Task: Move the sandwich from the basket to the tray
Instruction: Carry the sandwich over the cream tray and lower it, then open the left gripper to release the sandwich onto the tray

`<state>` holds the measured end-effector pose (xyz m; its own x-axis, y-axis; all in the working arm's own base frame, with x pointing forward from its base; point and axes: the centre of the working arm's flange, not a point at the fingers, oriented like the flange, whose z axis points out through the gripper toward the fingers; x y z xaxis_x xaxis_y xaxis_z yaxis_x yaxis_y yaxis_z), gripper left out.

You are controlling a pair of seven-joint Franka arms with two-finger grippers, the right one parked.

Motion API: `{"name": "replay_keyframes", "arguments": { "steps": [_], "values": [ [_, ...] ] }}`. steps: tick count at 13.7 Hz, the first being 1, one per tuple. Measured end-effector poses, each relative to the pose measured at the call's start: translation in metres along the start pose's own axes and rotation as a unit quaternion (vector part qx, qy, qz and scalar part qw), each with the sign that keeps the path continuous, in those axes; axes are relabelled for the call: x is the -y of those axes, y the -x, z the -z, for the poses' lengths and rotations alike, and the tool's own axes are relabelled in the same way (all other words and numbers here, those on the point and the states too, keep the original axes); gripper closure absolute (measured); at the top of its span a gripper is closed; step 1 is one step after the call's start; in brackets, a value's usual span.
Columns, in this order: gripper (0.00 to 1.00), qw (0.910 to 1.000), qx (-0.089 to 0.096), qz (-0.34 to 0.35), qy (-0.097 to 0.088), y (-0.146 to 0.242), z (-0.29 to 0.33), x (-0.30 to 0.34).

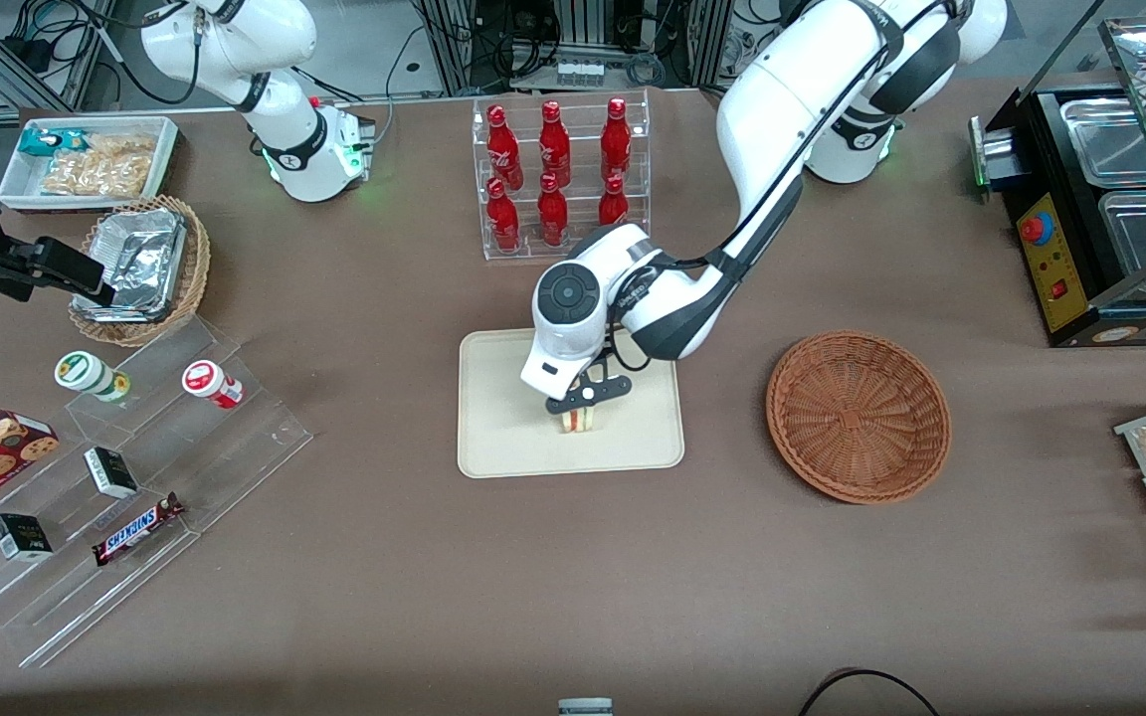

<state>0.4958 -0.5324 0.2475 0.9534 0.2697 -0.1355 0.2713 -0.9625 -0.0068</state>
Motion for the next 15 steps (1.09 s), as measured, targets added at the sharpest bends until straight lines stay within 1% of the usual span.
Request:
{"name": "replay_keyframes", "arguments": {
  "steps": [4,6,8,10,11,12,13,15],
  "values": [
    [0.84,1.0,-0.003,0.001,0.008,-0.002,-0.007,-0.003],
    [0.67,0.9999,-0.005,0.004,0.012,-0.003,-0.003,-0.004],
    [0.45,0.9998,-0.009,0.009,0.017,-0.007,0.003,-0.006],
    [0.25,0.9994,-0.017,0.012,0.028,-0.013,0.019,-0.007],
    [0.14,0.9992,-0.021,0.011,0.031,-0.012,0.032,-0.007],
    [0.02,0.9992,-0.025,0.011,0.029,-0.011,0.047,-0.006],
    [0.0,0.999,-0.031,0.011,0.028,-0.012,0.062,-0.003],
    [0.0,0.9988,-0.042,0.005,0.023,-0.026,0.089,0.012]
  ]
}}
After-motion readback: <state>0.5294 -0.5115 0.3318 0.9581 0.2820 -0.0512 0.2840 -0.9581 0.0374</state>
